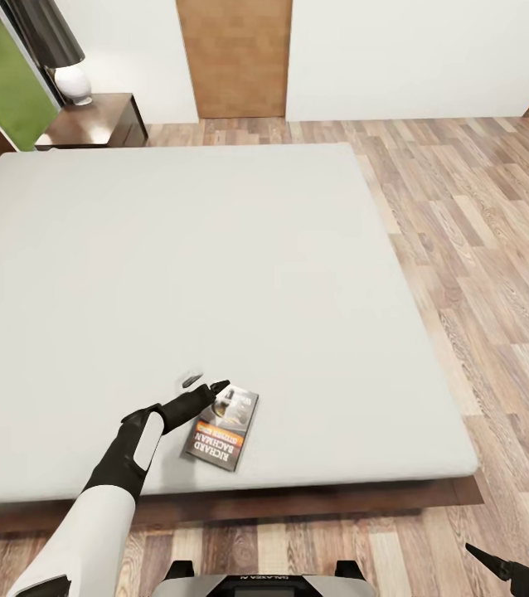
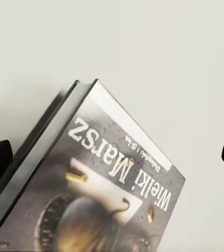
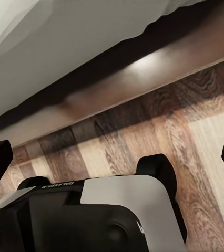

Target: In the bedroom, move the book from the bed onto either nightstand, and place the two sandals side by side next to the bed.

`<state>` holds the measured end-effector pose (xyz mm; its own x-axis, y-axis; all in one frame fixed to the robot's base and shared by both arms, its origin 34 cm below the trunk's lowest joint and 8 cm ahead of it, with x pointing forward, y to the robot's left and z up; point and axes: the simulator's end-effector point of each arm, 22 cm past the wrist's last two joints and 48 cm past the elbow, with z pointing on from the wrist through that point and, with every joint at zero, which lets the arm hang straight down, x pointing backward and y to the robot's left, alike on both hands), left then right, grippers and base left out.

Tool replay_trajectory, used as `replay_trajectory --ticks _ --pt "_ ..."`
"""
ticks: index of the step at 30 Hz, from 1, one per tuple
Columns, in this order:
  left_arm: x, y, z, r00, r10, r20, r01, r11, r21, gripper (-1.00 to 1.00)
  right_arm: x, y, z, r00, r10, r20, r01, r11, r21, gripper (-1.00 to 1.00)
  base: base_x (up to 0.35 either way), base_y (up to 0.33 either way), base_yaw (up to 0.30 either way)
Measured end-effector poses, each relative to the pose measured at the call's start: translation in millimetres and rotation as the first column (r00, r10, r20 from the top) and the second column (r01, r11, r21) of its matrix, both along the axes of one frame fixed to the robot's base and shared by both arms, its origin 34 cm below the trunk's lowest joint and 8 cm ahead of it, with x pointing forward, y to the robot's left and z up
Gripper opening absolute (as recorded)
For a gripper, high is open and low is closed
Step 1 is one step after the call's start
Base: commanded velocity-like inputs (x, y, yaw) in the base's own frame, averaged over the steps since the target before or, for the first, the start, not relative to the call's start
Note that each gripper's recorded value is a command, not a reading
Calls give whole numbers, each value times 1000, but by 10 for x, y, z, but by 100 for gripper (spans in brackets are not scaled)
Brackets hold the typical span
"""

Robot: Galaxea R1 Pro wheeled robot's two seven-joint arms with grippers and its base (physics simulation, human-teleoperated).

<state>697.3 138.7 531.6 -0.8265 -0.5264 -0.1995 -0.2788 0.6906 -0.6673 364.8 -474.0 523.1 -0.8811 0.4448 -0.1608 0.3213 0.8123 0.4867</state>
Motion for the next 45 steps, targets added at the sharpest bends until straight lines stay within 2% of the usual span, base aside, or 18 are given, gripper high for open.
replay_trajectory --ticks 25,45 --pt "0 -6 1 1000 0 0 0 1000 -1 100 0 1 0 1000 0 0 0 1000 0 100 -70 -16 0" --pt "-1 -6 2 1000 0 0 0 1000 -1 100 -1 0 0 1000 0 0 0 1000 0 100 -4 -31 0"
